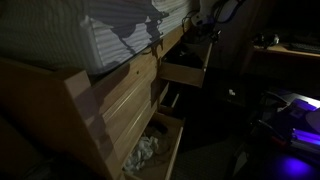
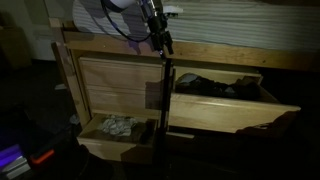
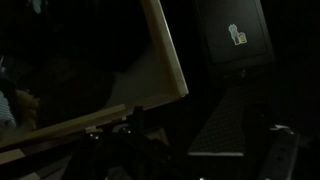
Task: Take the green garment out of the top right drawer, put it in the top left drawer then close both drawers
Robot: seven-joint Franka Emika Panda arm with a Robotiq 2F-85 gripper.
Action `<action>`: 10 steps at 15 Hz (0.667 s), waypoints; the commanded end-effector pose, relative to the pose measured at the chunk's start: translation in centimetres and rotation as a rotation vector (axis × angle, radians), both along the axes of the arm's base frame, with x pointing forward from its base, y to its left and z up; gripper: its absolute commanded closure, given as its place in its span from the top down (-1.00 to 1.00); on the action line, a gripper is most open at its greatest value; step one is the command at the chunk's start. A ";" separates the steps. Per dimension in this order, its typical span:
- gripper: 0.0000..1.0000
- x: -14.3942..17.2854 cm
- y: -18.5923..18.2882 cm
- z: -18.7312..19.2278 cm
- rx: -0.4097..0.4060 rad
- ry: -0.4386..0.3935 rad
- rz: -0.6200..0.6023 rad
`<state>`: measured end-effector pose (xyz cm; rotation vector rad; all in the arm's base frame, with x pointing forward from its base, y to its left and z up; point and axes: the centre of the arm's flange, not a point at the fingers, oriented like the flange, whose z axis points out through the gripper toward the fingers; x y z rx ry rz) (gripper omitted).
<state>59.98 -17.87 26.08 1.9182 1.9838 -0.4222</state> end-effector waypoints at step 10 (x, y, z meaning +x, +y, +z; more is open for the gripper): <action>1.00 -4.4 -12.6 -2.2 -0.118 -0.306 -0.411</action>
